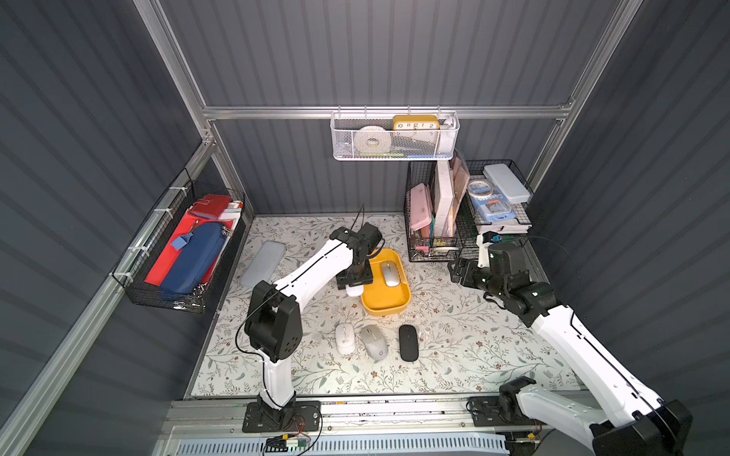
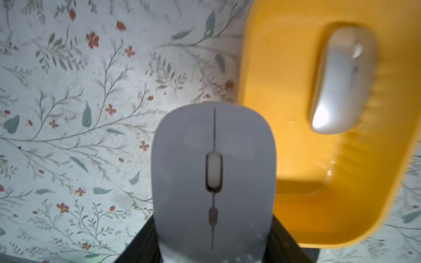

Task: Take out the mouse from the storage box
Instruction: Pick up the mouse from the storage box, then place the mouse at the center of the board.

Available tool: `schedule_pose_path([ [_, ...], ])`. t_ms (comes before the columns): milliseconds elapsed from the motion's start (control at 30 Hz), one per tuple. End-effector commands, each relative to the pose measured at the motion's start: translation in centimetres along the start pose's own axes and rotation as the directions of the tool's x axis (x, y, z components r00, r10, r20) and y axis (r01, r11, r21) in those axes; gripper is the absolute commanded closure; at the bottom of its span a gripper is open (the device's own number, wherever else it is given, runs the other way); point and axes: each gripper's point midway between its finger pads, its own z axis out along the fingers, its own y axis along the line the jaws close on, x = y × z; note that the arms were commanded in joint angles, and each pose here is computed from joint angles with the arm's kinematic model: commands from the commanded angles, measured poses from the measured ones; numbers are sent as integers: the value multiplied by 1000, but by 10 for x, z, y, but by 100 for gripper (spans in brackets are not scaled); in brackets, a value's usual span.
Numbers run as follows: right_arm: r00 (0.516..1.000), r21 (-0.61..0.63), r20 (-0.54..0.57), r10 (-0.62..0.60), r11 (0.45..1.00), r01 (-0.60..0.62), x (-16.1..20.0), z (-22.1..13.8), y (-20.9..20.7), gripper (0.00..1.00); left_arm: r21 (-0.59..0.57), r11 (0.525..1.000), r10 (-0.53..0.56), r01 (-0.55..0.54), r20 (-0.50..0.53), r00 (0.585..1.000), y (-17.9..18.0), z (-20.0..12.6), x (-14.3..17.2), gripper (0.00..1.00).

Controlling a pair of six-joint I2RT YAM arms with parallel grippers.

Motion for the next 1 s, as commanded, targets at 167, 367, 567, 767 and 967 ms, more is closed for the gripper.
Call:
schedule_pose_path([
  [167,1000,-15,-2,2,1000,-2,2,4,1,13,46,997,-66,66,-18,998,27,24,2,85],
  [367,1000,-7,-13,-2,1000,2,4,7,0,14,38,998,-47,51,-105,993,35,73,19,84],
  [567,1000,5,-22,-5,1000,5,6,10,-2,14,37,999,-30,34,-109,994,30,93,9,85],
  [767,999,8,-35,-7,1000,7,8,14,-3,14,10,1000,-22,23,-119,993,29,110,2,79],
  [967,999,14,-34,-11,1000,11,7,14,-3,13,22,1000,-2,6,-162,987,27,123,10,57],
])
